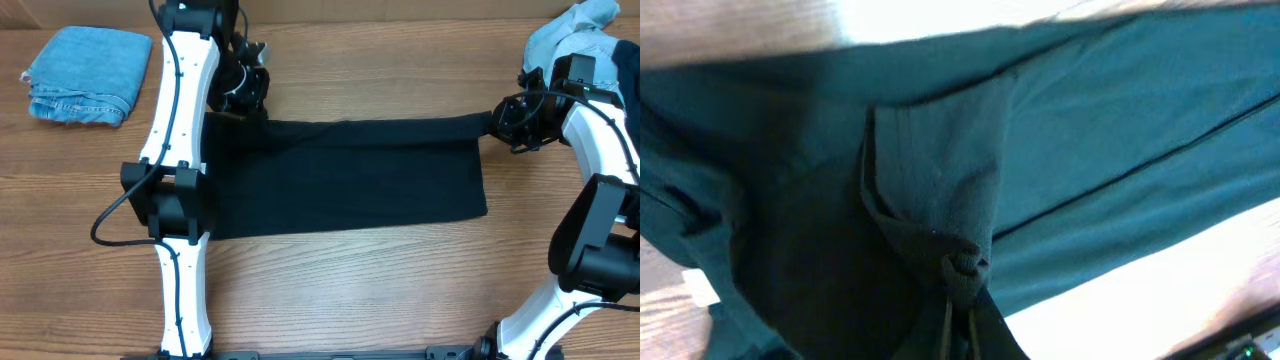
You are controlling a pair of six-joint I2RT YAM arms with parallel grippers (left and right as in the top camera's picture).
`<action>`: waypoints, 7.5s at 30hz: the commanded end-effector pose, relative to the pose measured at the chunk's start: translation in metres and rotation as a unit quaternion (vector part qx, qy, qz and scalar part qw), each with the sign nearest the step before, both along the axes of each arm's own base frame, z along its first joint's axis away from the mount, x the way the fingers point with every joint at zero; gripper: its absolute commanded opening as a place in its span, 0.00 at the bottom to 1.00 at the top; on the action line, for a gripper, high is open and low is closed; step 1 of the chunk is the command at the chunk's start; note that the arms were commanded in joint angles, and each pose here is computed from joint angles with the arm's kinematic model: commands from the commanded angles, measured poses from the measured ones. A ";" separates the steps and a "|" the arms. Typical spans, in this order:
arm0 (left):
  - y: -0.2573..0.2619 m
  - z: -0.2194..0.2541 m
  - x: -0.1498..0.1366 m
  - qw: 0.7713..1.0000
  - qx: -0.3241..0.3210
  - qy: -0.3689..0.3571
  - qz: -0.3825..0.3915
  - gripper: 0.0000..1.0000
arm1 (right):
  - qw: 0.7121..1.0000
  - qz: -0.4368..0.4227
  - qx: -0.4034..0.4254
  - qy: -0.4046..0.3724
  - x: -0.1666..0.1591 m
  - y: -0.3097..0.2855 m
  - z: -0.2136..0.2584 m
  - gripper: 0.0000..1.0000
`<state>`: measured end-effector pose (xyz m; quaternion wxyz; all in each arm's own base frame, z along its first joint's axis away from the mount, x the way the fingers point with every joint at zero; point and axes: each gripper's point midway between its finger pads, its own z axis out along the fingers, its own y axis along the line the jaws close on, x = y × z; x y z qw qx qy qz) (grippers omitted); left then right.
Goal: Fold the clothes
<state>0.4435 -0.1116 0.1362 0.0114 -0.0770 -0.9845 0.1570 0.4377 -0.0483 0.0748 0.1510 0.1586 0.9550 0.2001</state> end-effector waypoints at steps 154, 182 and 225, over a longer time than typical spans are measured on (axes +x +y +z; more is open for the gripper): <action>0.024 -0.056 -0.022 0.997 -0.033 0.048 0.055 0.65 | 0.912 0.386 0.108 -0.083 -0.080 0.423 0.006 0.79; 0.013 -0.102 -0.042 0.995 -0.012 0.057 -0.079 0.59 | 0.985 0.075 0.123 -0.094 0.027 0.104 0.070 0.77; -0.073 -0.051 -0.125 0.969 -0.097 0.130 -0.188 0.40 | 0.985 0.088 0.114 -0.092 0.022 0.099 0.067 0.79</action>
